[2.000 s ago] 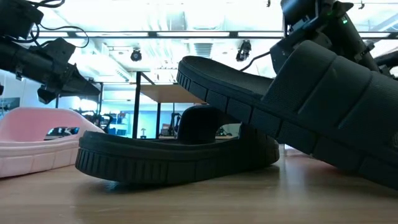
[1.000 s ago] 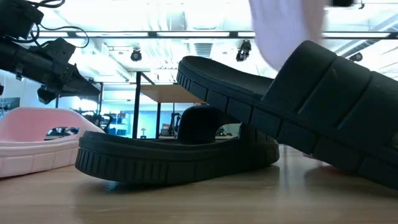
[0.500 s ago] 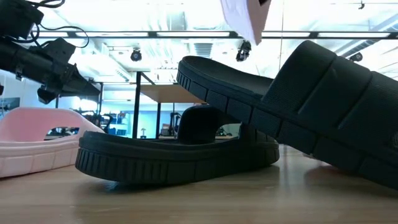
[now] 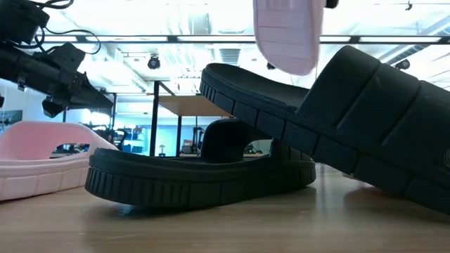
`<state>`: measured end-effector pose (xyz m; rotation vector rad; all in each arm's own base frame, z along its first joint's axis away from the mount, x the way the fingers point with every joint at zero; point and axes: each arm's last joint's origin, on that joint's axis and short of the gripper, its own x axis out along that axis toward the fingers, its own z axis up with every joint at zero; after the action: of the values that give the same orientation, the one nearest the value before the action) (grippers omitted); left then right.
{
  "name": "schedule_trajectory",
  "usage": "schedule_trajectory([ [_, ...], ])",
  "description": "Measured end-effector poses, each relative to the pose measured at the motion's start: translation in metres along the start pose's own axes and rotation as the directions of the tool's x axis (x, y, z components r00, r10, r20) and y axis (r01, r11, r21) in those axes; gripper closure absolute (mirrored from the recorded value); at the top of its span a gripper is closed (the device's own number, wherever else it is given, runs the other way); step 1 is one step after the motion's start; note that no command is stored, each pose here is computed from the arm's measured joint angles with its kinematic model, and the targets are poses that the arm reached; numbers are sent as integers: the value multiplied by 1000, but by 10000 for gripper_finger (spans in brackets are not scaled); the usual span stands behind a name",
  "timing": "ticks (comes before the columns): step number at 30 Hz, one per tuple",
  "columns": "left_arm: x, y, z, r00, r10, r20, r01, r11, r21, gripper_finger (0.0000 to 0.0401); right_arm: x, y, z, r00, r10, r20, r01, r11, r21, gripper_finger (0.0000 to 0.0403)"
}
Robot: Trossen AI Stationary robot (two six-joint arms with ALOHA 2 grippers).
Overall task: Pick and place slides into the shelf
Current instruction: Put the pink slide under the shelf
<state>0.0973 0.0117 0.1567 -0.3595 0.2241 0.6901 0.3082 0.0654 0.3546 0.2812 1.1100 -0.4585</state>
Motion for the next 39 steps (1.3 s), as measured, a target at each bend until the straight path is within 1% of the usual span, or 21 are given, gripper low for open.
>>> schedule_trajectory([
  [3,0,0,0,1000,0,0,0,1000,0,401,0,6,-6,994,88,-71,-82,994,72,390],
  [5,0,0,0,1000,0,0,0,1000,0,401,4,10,-10,986,118,-115,-108,990,87,390],
  [6,0,0,0,1000,0,0,0,1000,0,401,7,13,-14,985,115,-131,-106,991,77,390],
  [9,0,0,0,1000,1,-1,-1,1000,1,401,22,14,-23,988,55,-142,-53,998,19,390],
  [13,0,0,0,1000,0,-2,0,1000,1,401,46,8,-34,988,-99,-120,91,993,-73,390],
  [14,0,0,0,1000,-2,-2,2,1000,1,401,52,7,-37,986,-122,-117,110,988,-105,390],
  [16,0,0,0,1000,-2,-2,2,1000,0,401,65,4,-41,984,-121,-130,102,984,-148,390],
  [19,0,0,0,1000,-2,-1,2,1000,0,401,85,0,-47,978,-81,-192,43,979,-199,390],
  [21,0,0,0,1000,-1,-2,1,1000,0,401,96,-2,-51,978,-83,-189,36,970,-239,390],
  [26,0,0,0,1000,-1,-2,1,1000,1,401,117,-12,-59,976,-132,-174,63,933,-355,390],
  [30,0,0,0,1000,0,0,0,1000,0,401,129,-23,-61,965,-234,-119,160,883,-441,390],
  [32,0,0,0,1000,1,0,-1,1000,1,401,135,-27,-58,967,-238,-95,173,879,-444,390],
  [34,0,0,0,1000,1,0,-1,1000,1,401,140,-33,-58,964,-247,-103,178,880,-441,390],
  [37,0,0,0,1000,1,0,-1,1000,0,401,145,-40,-57,961,-254,-109,190,894,-405,390],
  [39,0,0,0,1000,1,0,-1,1000,1,401,149,-45,-59,955,-267,-127,198,896,-397,387],
])
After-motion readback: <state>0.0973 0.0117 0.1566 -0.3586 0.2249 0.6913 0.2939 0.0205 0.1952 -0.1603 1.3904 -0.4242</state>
